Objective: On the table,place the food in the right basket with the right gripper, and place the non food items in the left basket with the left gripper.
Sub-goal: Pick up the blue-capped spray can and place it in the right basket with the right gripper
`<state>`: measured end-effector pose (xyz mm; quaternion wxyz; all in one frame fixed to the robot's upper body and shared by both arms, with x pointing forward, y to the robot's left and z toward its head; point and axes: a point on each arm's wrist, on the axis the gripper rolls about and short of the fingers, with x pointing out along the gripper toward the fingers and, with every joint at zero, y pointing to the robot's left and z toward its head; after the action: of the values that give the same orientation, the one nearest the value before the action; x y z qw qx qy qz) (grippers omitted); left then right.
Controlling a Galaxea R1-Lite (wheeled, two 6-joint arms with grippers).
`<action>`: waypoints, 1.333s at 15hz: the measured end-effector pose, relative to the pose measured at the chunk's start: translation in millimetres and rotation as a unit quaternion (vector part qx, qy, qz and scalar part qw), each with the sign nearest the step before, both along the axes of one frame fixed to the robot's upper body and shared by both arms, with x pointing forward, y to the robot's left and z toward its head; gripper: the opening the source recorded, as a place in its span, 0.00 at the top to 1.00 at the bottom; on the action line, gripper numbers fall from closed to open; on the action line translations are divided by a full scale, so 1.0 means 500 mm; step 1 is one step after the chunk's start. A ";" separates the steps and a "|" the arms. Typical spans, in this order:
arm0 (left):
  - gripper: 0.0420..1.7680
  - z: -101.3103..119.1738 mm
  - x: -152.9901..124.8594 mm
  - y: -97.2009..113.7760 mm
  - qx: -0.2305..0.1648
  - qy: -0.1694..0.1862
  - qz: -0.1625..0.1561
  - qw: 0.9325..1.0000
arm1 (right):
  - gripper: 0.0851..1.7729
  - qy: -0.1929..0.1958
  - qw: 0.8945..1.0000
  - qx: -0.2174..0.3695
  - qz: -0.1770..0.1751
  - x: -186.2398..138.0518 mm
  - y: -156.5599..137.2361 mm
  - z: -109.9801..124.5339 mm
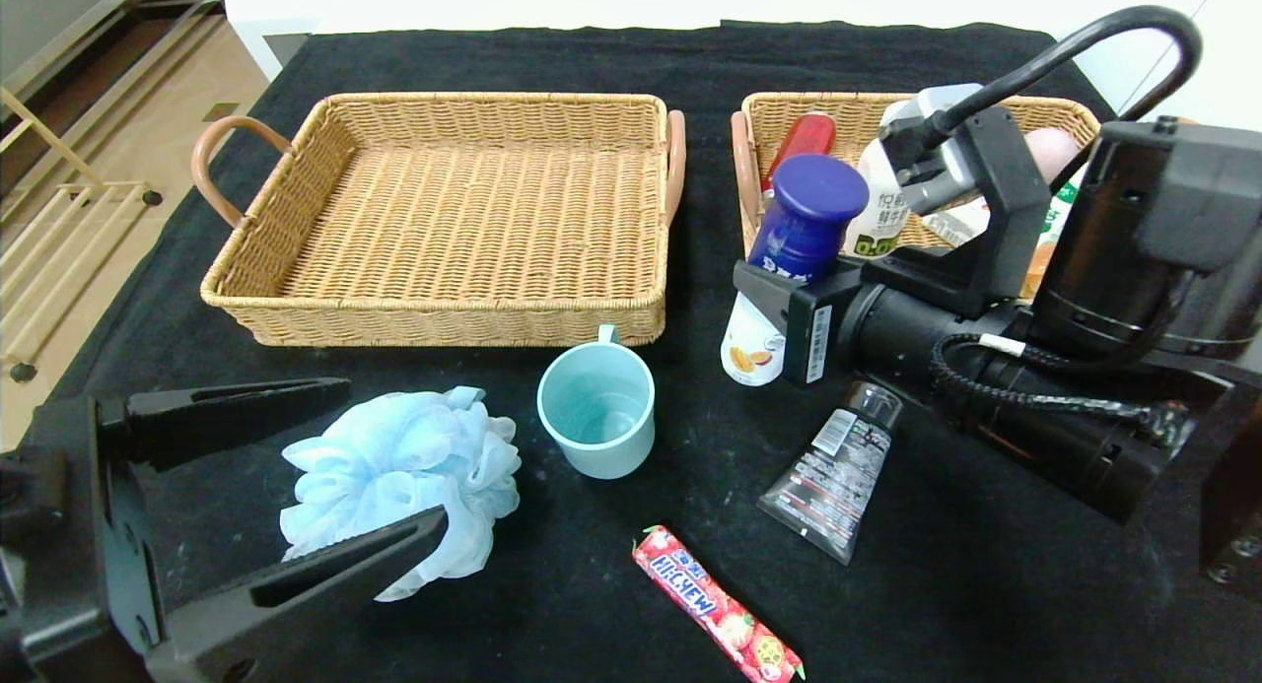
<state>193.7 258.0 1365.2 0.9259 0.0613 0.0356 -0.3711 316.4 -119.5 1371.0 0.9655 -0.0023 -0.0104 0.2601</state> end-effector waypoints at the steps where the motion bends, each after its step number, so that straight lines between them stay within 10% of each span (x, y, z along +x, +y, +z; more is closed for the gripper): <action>1: 0.03 -0.001 0.000 0.000 0.000 0.000 0.000 1.000 | 0.55 -0.004 1.000 0.004 0.000 -0.005 -0.005 0.008; 20: 0.03 -0.002 0.001 -0.002 0.000 0.000 -0.002 1.000 | 0.55 -0.044 0.995 0.030 -0.088 0.085 -0.090 0.098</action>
<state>194.4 257.1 1364.4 0.9252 0.0616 0.0354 -0.3727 358.9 -164.4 1419.8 0.9830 0.0142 -0.0605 0.1730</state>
